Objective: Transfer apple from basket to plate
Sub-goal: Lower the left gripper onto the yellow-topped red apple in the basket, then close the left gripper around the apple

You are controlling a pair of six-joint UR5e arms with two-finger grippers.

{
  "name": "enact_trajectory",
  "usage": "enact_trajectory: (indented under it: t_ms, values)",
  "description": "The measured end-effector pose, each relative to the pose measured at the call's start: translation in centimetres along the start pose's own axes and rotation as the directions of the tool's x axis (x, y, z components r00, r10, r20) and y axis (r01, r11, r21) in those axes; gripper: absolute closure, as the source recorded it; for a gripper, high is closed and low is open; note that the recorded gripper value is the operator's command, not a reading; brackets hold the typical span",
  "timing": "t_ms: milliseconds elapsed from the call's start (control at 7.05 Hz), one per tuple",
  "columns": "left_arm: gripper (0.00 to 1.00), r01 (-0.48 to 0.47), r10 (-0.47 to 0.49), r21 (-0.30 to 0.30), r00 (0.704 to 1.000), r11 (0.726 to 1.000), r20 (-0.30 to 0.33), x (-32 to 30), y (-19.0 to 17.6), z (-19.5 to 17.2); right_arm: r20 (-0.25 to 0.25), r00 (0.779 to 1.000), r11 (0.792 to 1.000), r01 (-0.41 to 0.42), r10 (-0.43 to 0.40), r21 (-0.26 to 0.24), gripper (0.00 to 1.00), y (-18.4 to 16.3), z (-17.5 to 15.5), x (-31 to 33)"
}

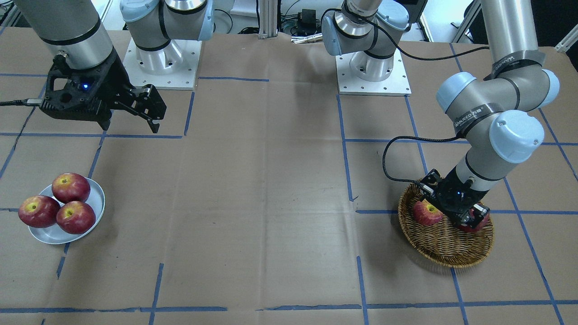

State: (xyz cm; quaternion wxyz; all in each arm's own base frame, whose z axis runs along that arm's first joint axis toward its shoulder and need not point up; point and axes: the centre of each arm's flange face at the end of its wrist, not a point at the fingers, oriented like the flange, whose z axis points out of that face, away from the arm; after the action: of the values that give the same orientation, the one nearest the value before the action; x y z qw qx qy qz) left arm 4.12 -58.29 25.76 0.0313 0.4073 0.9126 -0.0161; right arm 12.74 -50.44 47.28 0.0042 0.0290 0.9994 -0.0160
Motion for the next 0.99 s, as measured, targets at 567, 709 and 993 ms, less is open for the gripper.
enact_trajectory:
  t_ms: [567,709,993]
  values:
    - [0.02,0.002,-0.003,-0.021,0.999,1.000,-0.033,1.0,0.8,2.7,0.003,1.000,1.000,0.000,0.000,-0.001,0.00,0.0,0.0,0.0]
    - [0.02,0.002,-0.003,-0.025,0.999,1.000,-0.044,0.9,0.8,3.4,0.003,1.000,1.000,0.000,0.000,0.000,0.00,0.0,0.0,0.0]
    - [0.02,0.001,-0.003,-0.032,0.998,0.999,-0.063,0.9,0.8,4.7,0.003,1.000,1.000,0.000,0.000,0.000,0.00,0.0,-0.1,0.0]
